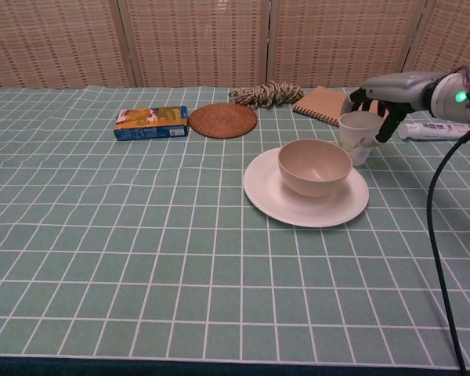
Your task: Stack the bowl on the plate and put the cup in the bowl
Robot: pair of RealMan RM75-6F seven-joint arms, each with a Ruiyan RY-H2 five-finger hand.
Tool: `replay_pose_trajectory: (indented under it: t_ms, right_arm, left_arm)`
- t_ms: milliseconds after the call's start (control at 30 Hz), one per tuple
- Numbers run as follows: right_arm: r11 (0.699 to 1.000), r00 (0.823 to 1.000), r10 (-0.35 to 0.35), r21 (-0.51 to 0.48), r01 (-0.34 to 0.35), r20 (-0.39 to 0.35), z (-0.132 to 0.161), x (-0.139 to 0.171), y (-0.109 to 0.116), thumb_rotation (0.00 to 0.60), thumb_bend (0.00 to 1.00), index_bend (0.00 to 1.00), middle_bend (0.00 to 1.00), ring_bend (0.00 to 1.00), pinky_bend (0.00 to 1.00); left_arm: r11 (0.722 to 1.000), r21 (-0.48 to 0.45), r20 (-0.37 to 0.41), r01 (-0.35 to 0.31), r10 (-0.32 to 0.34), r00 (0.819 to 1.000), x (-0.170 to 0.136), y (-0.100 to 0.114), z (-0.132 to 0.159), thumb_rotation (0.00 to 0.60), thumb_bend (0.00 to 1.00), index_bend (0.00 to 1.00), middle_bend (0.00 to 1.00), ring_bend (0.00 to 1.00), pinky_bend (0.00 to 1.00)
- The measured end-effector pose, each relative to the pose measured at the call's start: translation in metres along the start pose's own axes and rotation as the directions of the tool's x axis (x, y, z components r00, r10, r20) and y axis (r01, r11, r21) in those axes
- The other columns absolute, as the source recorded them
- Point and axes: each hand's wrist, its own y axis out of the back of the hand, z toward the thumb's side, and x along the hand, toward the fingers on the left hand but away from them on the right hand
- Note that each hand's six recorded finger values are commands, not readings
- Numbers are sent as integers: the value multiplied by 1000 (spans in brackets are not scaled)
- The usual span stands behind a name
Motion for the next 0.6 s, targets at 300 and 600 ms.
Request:
replay_pose_trajectory:
  t_ms: [300,600]
  right_arm:
    - [997,997,-65,-31,64,-51,1,18,26,600,289,280,288,261,355]
    - [989,977,-145,-60,137,-158,24,54,67,600,289,280,288,261,355]
  left_arm:
    - [1000,0,6,2,-2,1000,2,-1,3,600,288,163,76,96,90]
    - [1000,-3,17,3,-3,1000,3,-2,7,600,288,163,76,96,90]
